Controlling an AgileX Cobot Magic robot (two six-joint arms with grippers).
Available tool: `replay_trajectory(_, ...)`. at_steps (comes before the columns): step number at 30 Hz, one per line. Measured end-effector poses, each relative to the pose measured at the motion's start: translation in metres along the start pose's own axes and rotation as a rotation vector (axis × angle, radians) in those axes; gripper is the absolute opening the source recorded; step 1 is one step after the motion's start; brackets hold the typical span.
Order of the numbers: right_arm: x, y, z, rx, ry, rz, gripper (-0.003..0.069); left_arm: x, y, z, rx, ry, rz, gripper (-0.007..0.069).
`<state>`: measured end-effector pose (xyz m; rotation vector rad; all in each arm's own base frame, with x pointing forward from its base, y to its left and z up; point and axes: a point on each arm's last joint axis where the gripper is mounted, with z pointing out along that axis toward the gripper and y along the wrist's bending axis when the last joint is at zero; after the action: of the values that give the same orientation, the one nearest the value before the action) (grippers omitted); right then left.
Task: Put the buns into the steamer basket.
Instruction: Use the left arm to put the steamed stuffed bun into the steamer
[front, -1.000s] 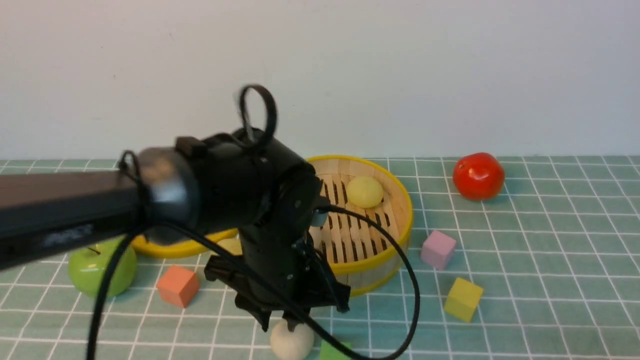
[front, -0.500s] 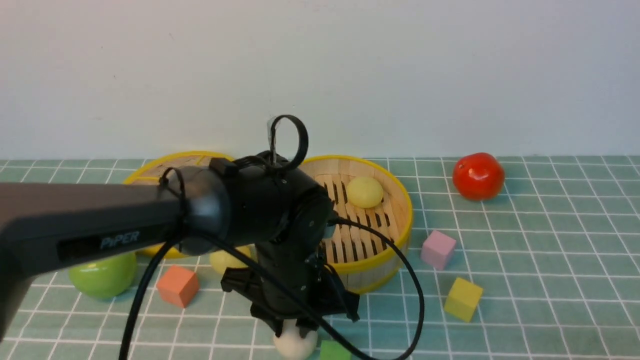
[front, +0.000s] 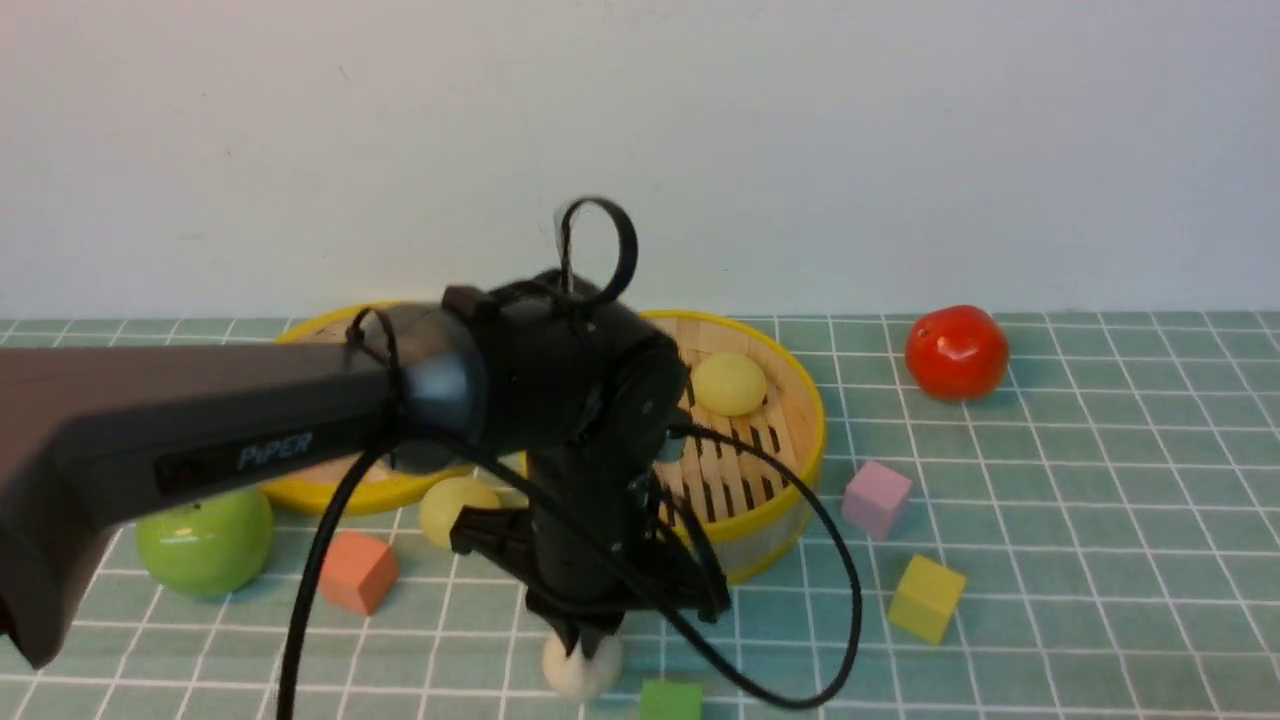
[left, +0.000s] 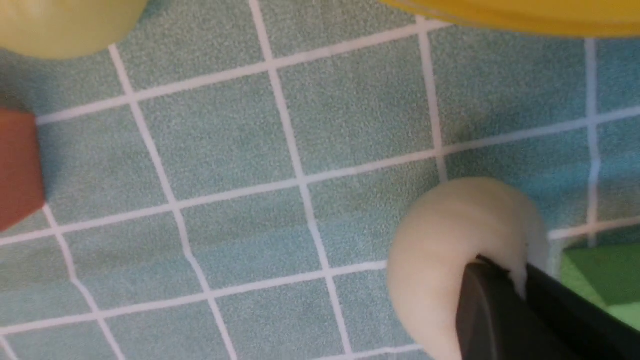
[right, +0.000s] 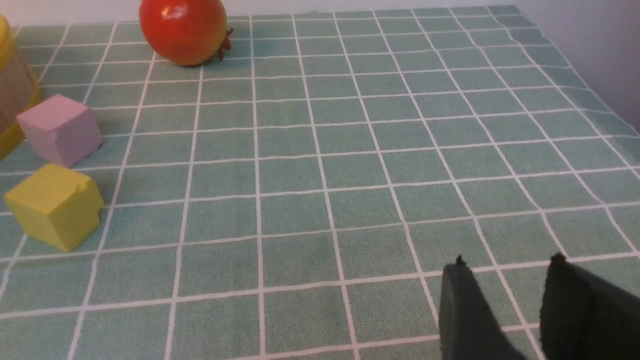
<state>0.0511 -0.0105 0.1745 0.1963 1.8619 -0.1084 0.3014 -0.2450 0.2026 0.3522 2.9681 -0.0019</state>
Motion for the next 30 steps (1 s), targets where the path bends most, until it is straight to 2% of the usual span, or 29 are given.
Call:
replay_trajectory(3,0.000,0.000,0.000,0.000,0.000,0.000,0.0238,-0.010,0.001,-0.016,-0.002,-0.004,0.000,-0.0010)
replay_trajectory(5,0.000,0.000,0.000,0.000,0.000,0.000,0.0238,-0.024,-0.001,-0.044,0.010,-0.042,0.009,-0.0010)
replay_trajectory(10,0.000,0.000,0.000,0.000,0.000,0.000,0.0238,-0.049,-0.009,-0.091,0.097,-0.222,0.004,-0.0010)
replay_trajectory(13,0.000,0.000,0.000,0.000,0.000,0.000,0.0238,-0.062,-0.016,-0.101,0.153,-0.336,0.005,-0.0010)
replay_trajectory(17,0.000,0.000,0.000,0.000,0.000,0.000,0.0238,-0.077,-0.025,-0.082,0.179,-0.391,0.020,-0.0010)
replay_trajectory(28,0.000,0.000,0.000,0.000,0.000,0.000,0.0238,-0.092,-0.042,0.019,0.131,-0.278,0.045,-0.0002)
replay_trajectory(30,0.000,0.000,0.000,0.000,0.000,0.000,0.0238,-0.092,-0.042,0.019,0.133,-0.280,0.042,0.0000)
